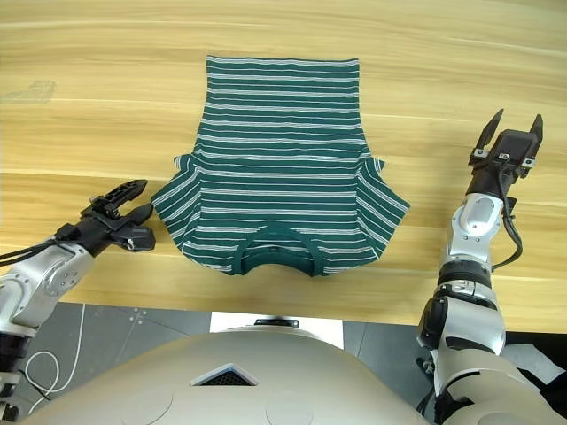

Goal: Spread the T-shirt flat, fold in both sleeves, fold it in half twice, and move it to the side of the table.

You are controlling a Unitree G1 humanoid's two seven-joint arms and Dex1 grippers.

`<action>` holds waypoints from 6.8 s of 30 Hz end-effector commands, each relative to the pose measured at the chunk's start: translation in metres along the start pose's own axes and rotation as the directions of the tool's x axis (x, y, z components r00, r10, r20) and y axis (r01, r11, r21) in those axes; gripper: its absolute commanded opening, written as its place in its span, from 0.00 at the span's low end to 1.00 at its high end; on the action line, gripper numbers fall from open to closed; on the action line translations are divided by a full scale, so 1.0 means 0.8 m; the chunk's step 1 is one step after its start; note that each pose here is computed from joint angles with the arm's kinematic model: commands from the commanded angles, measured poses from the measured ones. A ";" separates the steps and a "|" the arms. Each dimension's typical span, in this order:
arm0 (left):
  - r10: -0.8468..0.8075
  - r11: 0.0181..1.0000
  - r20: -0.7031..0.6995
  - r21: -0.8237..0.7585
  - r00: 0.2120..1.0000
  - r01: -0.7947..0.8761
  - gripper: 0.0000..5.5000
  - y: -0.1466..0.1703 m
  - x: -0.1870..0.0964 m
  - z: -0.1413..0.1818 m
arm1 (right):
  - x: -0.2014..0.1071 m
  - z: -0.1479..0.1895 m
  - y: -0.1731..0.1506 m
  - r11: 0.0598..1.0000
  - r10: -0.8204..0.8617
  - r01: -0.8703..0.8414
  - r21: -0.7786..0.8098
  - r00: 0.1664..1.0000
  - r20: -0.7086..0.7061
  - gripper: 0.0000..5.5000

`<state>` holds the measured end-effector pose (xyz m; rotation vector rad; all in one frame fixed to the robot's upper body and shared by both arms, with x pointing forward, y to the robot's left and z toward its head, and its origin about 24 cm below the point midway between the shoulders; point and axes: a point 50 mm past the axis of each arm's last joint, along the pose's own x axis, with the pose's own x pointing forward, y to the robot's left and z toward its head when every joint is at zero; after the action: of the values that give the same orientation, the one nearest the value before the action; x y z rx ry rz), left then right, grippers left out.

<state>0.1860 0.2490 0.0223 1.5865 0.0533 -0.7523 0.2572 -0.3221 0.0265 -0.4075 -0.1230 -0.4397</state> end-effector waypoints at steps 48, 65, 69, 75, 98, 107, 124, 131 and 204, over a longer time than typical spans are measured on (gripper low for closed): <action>-0.163 0.982 0.091 -0.084 0.982 0.171 0.15 -0.082 0.017 0.019 | 0.001 -0.005 0.014 0.997 0.043 -0.041 0.059 0.998 -0.039 0.50; -0.167 0.980 0.229 -0.071 0.959 0.188 0.00 -0.082 0.018 0.044 | 0.007 -0.003 0.016 0.997 0.036 -0.033 0.063 0.998 -0.048 0.50; 0.029 0.963 0.311 -0.264 0.950 0.056 0.00 -0.060 0.033 0.077 | 0.004 -0.006 0.017 0.997 0.039 -0.035 0.067 0.997 -0.061 0.50; 0.190 0.900 0.347 -0.435 0.918 -0.022 0.00 -0.045 0.049 0.105 | 0.004 -0.007 0.025 0.996 0.058 -0.052 0.074 0.996 -0.069 0.50; 0.054 0.830 0.425 -0.522 0.903 0.196 0.25 -0.065 0.030 0.112 | 0.006 -0.004 0.023 0.996 0.051 -0.047 0.075 0.997 -0.053 0.50; 0.006 0.751 0.418 -0.602 0.908 0.272 0.25 -0.080 0.001 0.109 | 0.007 0.000 0.027 0.996 0.067 -0.065 0.059 0.997 -0.036 0.50; -0.078 0.769 0.150 -0.620 0.986 0.156 0.25 -0.105 -0.005 0.047 | -0.032 0.051 -0.044 0.675 0.635 -0.503 -0.540 0.769 0.076 0.50; 0.458 0.571 0.228 -0.816 0.859 -0.088 0.25 -0.002 -0.018 0.082 | -0.092 0.020 -0.076 0.060 0.836 -0.683 -0.728 0.433 -0.337 0.50; 0.709 0.247 -0.147 -0.864 0.690 -0.438 0.26 0.055 0.022 0.038 | -0.153 0.016 0.083 0.107 0.990 -0.702 -0.704 0.142 0.010 0.01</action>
<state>0.2040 0.2092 0.0538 0.3779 -0.3327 -0.1983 0.1826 -0.2124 0.0032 -1.0570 -0.3029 0.9195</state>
